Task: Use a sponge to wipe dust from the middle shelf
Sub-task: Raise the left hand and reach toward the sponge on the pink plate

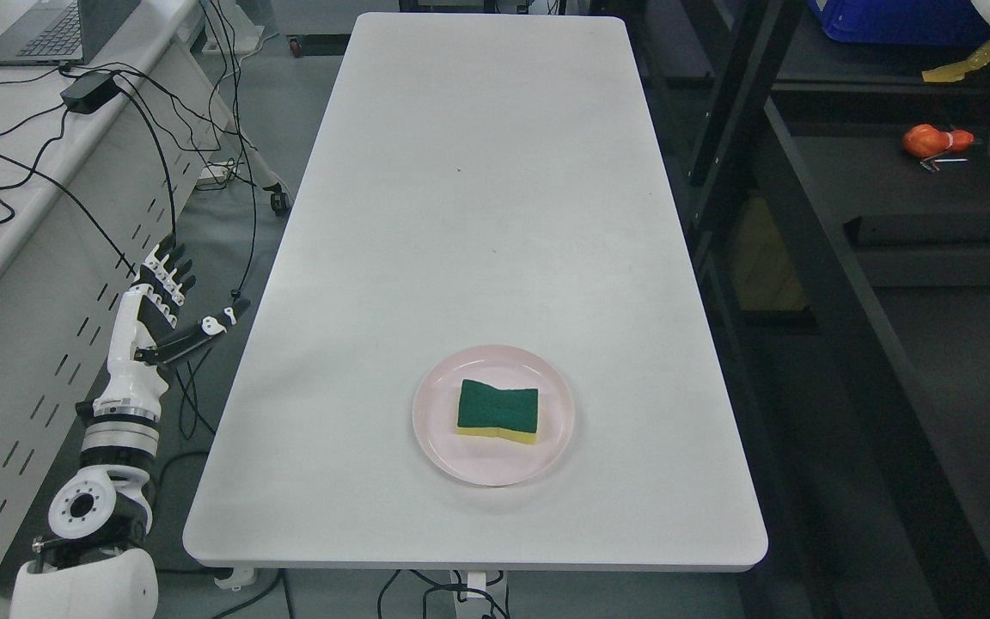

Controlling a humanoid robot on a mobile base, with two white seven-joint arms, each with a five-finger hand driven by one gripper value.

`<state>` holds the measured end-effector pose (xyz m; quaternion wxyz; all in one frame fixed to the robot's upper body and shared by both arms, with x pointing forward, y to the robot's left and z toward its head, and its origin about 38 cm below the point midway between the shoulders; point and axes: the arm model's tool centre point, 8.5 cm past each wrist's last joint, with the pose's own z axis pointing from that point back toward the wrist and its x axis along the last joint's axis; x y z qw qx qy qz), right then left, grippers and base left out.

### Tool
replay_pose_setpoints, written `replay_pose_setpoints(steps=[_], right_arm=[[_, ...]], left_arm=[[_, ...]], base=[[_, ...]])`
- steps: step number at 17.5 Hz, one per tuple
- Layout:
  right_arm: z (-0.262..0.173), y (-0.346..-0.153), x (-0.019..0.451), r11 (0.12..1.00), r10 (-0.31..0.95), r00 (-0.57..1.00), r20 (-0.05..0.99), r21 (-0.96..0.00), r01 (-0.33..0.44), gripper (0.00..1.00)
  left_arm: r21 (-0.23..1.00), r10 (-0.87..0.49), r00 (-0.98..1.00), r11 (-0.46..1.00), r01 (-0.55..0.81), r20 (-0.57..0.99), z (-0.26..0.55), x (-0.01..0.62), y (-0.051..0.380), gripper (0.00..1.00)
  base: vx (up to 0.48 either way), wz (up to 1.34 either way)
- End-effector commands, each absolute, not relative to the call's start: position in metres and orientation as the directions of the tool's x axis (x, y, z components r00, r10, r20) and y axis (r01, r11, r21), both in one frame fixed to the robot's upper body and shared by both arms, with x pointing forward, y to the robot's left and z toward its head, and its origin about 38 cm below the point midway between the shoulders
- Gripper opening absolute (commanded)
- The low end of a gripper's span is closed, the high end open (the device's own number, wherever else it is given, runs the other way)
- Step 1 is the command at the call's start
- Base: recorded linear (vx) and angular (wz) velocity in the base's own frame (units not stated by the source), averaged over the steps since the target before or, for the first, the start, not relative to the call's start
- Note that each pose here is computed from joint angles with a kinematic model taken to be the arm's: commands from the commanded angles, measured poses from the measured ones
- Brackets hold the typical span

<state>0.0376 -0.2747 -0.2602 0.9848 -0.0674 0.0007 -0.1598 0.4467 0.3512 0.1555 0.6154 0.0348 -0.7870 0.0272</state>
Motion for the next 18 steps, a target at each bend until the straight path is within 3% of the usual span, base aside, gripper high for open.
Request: replay_pose_setpoints(steps=[1,6,9,14,18], right_arm=[[-0.259,-0.287,0.043,0.937,-0.314,0.948,0.044,-0.147,0.317,1.0],[-0.259,-0.287,0.043,0.937,-0.314,0.948,0.044,-0.147,0.317,1.0],[-0.259,-0.287,0.043,0.937,-0.314,0.948,0.044,-0.147,0.317,1.0],[-0.259,-0.287,0.043,0.937,-0.314,0.948,0.044,-0.147,0.317,1.0],[-0.259,-0.287,0.043,0.937,-0.314,0.948,0.044,-0.147,0.317,1.0]], left_arm=[[-0.001,-0.028,-0.28,0.995,-0.104,0.96,0.168,0.444,0.358,0.99],[0.028,-0.048,-0.281,0.997,-0.072,0.959,0.171,0.448,0.35,0.99],[0.141,-0.143,-0.314,0.99,-0.03,0.938,0.189,0.454,0.348,0.99],[0.585,-0.521,-0.439,0.811,0.013,0.732,0.231,0.46,0.347,0.98],[0.908,-0.707,-0.614,0.416,0.041,0.351,0.239,0.464,0.298,0.96]], base=[[0.0,0.0],[0.0,0.0],[0.0,0.0],[0.0,0.0],[0.0,0.0]])
